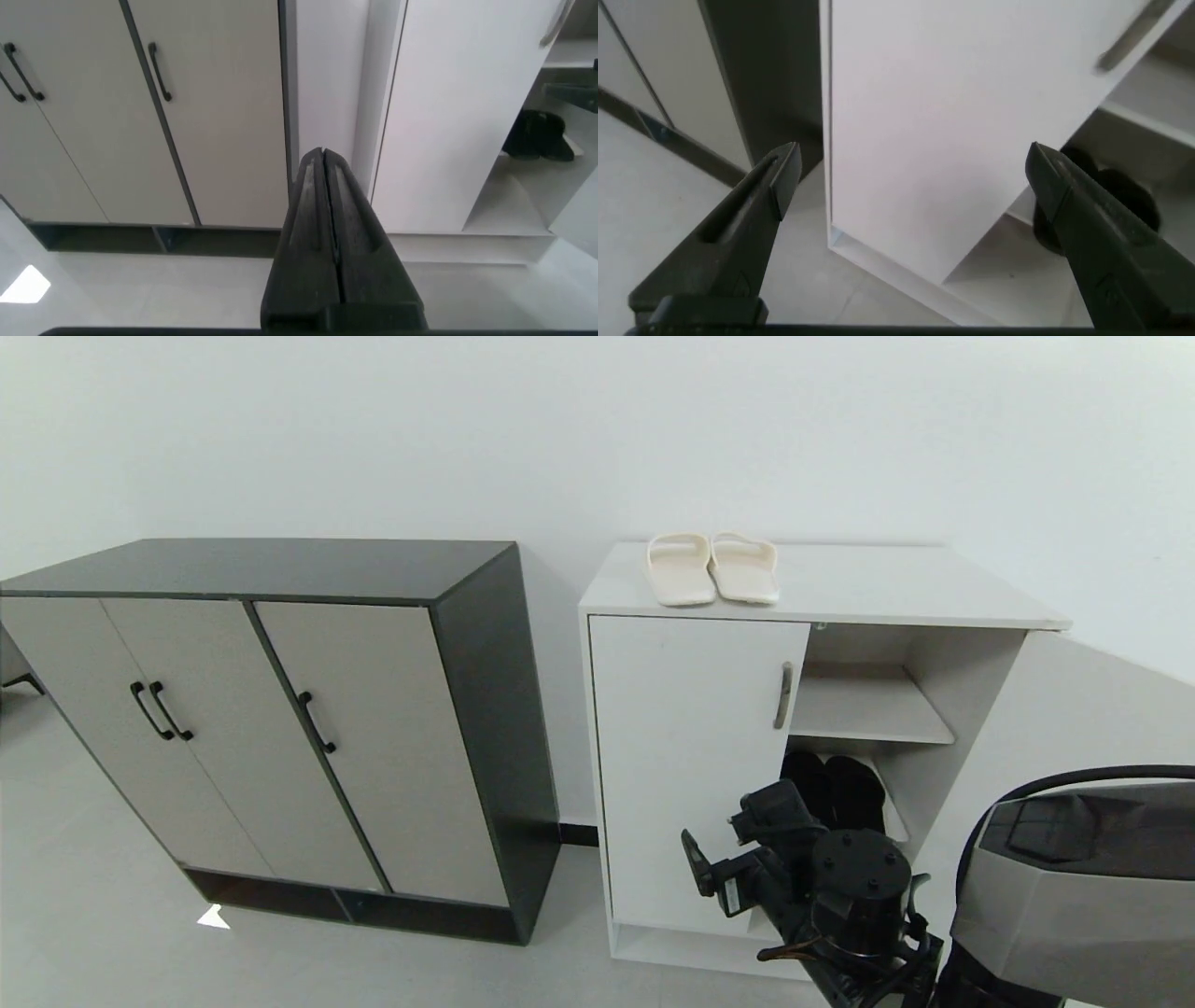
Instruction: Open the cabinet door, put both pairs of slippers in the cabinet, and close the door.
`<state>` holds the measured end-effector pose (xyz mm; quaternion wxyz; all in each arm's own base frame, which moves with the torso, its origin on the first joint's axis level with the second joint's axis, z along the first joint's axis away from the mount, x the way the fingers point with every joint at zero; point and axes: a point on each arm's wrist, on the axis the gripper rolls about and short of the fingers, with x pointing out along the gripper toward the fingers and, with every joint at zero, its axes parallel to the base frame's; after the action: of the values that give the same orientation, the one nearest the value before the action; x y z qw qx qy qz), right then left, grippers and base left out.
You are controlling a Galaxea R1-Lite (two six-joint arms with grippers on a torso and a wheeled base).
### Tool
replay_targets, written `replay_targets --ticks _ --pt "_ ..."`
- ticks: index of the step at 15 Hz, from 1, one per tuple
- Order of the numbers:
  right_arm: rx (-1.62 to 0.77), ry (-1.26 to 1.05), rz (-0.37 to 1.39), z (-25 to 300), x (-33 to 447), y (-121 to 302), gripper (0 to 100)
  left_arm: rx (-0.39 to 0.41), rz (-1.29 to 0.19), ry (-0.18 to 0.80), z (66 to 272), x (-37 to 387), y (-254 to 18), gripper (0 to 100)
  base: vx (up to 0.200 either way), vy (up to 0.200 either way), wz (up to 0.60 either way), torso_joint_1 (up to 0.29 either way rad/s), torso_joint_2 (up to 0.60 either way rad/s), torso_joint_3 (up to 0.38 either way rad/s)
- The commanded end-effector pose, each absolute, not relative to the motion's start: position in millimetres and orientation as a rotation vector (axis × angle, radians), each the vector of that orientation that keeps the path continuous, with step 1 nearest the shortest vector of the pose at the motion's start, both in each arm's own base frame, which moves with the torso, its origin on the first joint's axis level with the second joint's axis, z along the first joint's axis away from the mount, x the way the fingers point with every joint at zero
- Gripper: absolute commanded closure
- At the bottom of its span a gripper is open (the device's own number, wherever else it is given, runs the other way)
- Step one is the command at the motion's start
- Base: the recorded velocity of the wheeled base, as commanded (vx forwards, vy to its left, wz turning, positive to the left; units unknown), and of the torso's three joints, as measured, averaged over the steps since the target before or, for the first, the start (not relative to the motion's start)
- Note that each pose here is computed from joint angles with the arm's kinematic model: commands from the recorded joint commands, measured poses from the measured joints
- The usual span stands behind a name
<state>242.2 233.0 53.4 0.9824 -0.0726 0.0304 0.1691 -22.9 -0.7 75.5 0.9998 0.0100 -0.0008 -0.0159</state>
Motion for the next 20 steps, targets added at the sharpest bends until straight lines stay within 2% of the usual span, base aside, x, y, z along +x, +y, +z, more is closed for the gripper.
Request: replay_targets --ticks 1,17,20 --pt "-0.146 0.061 0.342 53 241 233 0 0.02 -0.032 0.0 75 -23 -1 100 0.0 0.0 0.0 0.188 -0.5 -0.31" --pt "-0.194 0.095 0.321 35 257 224 0 0.021 -0.032 0.0 75 -23 -1 100 0.0 0.0 0.0 0.23 -0.54 -0.316" --pt "-0.183 0.056 0.316 54 267 229 0 0.021 -0.032 0.0 75 -23 -1 100 0.0 0.0 0.0 0.183 -0.41 -0.232"
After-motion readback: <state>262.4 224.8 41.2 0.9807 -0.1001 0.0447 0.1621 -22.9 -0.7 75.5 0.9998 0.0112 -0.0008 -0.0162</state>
